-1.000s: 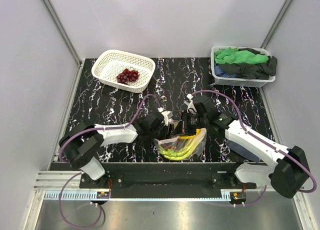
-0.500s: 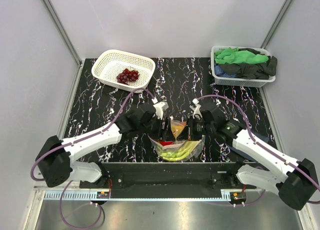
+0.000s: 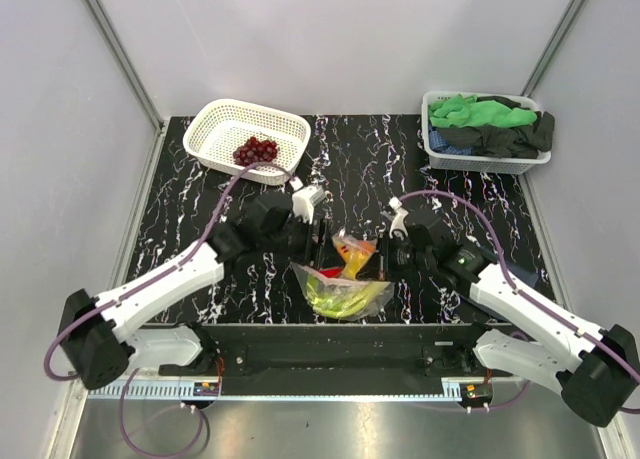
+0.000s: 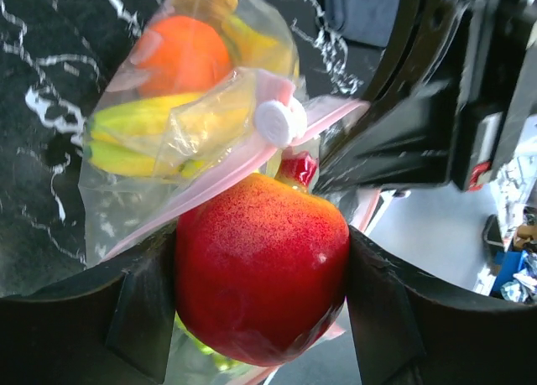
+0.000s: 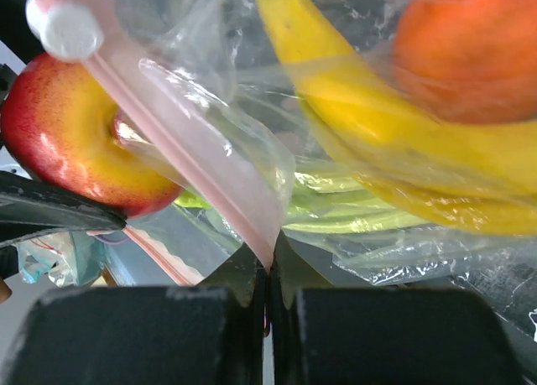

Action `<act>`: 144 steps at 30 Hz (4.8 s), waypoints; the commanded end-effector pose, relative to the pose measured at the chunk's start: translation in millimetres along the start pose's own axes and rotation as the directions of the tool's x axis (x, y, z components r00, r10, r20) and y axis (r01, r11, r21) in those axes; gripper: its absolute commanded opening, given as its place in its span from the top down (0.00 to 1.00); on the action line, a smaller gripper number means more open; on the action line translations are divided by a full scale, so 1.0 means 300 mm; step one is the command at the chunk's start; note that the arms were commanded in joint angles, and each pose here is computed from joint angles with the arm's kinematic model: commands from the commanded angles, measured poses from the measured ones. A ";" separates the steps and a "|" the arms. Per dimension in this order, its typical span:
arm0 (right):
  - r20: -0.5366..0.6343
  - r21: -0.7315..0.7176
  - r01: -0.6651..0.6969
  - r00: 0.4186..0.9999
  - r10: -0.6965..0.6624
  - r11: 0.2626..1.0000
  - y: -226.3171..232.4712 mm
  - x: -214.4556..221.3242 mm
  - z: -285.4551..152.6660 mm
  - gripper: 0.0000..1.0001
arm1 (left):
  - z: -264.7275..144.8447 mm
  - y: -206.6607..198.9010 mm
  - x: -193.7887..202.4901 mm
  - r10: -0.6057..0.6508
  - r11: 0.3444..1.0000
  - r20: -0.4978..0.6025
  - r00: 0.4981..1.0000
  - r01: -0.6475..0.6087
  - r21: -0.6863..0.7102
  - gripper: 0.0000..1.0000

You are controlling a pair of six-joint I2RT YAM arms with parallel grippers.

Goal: Open the zip-top bag and remove the fake food

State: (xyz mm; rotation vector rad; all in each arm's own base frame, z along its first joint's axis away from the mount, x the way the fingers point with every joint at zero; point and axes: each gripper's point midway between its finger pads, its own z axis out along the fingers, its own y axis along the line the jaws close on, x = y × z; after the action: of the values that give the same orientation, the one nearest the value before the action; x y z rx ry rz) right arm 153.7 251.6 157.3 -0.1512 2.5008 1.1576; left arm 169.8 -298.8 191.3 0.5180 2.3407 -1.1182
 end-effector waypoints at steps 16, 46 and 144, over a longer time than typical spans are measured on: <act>-0.006 0.081 0.113 0.994 -0.113 0.990 0.043 -0.132 0.038 1.00 | -0.004 -0.122 -0.265 -0.558 0.825 0.070 0.827 0.562 -0.061 1.00; -0.047 0.112 0.229 0.973 -0.225 0.967 0.049 -0.119 -0.051 1.00 | -0.098 0.848 -0.925 -0.363 0.771 0.510 0.780 0.559 -0.306 1.00; -0.092 -0.244 0.020 0.995 -0.043 0.970 0.248 -0.118 0.096 1.00 | 0.220 0.175 0.150 -0.086 0.972 -0.022 0.996 0.079 -0.223 0.32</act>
State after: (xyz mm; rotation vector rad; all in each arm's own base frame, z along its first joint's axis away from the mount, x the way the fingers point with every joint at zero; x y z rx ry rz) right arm 157.7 295.3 174.5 -0.2433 2.5336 1.3885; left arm 155.5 -310.3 71.2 0.4738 2.5974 -0.8354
